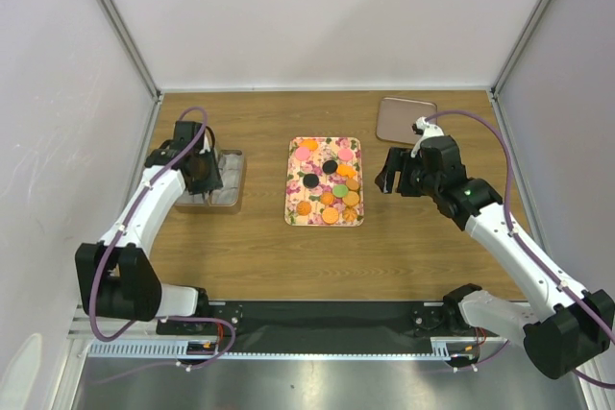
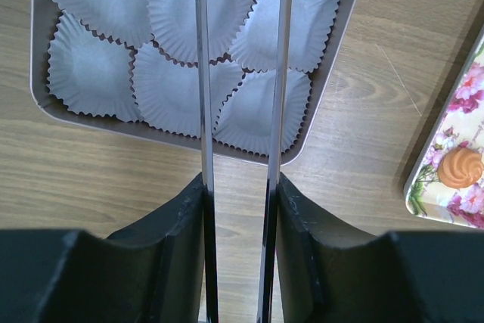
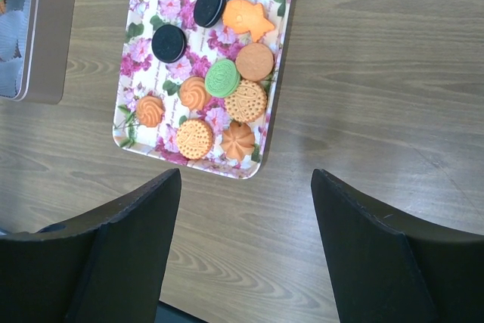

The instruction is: Pack the cookies

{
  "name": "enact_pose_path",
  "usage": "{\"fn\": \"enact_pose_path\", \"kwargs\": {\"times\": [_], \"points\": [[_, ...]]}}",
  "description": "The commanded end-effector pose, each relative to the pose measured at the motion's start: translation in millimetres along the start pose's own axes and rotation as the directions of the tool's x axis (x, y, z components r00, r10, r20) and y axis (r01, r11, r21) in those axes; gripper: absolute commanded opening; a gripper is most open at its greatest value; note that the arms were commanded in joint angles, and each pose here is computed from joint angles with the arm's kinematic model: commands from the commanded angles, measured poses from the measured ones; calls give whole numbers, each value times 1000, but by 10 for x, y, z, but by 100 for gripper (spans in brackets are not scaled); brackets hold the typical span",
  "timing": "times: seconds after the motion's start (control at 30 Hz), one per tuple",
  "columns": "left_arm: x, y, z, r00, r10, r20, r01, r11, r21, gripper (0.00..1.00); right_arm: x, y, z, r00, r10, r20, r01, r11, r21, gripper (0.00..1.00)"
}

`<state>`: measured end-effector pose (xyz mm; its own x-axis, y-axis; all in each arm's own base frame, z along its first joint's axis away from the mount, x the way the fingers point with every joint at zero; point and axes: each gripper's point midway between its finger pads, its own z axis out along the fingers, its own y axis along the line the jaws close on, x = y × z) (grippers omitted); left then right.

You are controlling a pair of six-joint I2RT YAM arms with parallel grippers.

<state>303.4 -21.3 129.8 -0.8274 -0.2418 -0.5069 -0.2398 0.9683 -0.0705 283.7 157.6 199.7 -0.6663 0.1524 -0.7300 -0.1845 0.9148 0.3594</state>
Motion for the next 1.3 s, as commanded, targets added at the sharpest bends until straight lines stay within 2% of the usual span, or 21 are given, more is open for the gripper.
{"fn": "enact_pose_path", "kwargs": {"times": [0.0, 0.73, 1.27], "points": [[-120, -7, 37, 999, -11, 42, 10, 1000, 16, 41, -85, 73, 3, 999, -4, 32, 5, 1000, -27, 76], [-89, 16, 185, 996, -78, 50, 78, 997, -3, 44, -12, 57, 23, 1000, -8, 24, 9, 1000, -27, 76], [-73, 9, 164, 996, -72, 54, 72, 997, 8, 47, -14, 58, 7, 1000, -12, 24, 12, 1000, -23, 76]]}}
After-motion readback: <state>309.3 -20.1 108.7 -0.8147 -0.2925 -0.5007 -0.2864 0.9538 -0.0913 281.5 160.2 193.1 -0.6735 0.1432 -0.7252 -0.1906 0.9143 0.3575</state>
